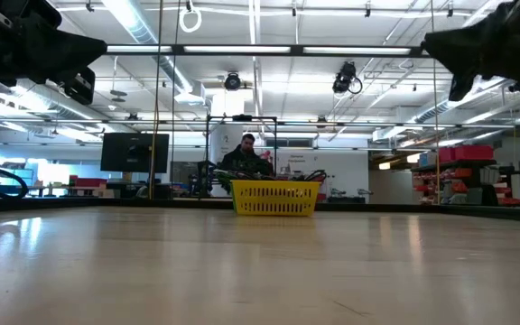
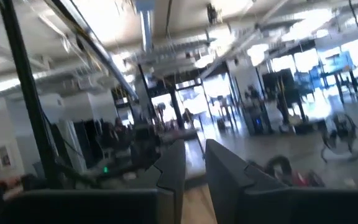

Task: Pick & Place USB Port
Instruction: Return to Home Position

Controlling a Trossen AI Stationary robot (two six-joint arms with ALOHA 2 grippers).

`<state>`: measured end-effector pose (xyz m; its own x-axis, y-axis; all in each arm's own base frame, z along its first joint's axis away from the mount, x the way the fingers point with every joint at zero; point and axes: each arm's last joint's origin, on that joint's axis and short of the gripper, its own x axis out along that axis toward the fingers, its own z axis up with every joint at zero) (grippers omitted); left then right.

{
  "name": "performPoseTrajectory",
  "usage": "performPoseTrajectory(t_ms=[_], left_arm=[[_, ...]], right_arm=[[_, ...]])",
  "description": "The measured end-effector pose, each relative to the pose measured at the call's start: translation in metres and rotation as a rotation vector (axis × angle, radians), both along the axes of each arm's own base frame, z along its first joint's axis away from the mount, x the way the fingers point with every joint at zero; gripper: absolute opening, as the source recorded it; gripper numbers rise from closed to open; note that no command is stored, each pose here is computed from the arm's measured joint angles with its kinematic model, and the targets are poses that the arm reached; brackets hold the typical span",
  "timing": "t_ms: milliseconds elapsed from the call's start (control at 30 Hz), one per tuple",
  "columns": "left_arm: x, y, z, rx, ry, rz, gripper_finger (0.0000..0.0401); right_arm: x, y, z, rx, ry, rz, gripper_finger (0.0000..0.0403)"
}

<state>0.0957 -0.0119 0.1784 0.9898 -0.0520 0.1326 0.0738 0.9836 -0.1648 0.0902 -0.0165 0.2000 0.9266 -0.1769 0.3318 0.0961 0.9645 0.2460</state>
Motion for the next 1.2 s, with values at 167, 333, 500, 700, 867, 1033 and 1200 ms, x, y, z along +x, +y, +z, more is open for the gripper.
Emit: performPoseTrajectory(t_ms=[167,333,500,700,867,1033,1200], left_arm=[[0.000,0.000,0.000,0.000,-0.002,0.000,0.0012],[0.000,0.000,0.000,0.000,-0.001,0.000,0.0012],[0.000,0.000,0.000,0.000,-0.002,0.000,0.0012],[0.000,0.000,0.000,0.000,-0.002,0.000,0.0012],[0.000,0.000,0.000,0.000,-0.002,0.000,0.0012],[0.000,0.002,0.000,0.000,-0.002,0.022,0.0012],[0.000,0.007,0.000,0.000,-0.002,0.068,0.0012]], right_arm=[[0.005,0.000,-0.020,0.037,0.206,0.004,0.0063],[0.006,0.002,-0.032,0.052,0.326,0.039,0.0063],[0.007,0.008,-0.032,0.042,0.330,0.099,0.0063],[0.007,0.012,-0.032,0.035,0.329,0.144,0.0063],[0.007,0.012,-0.031,0.037,0.326,0.129,0.0063],[0.007,0.012,-0.031,0.037,0.326,0.129,0.0063],[0.007,0.012,-0.031,0.037,0.326,0.129,0.0063]])
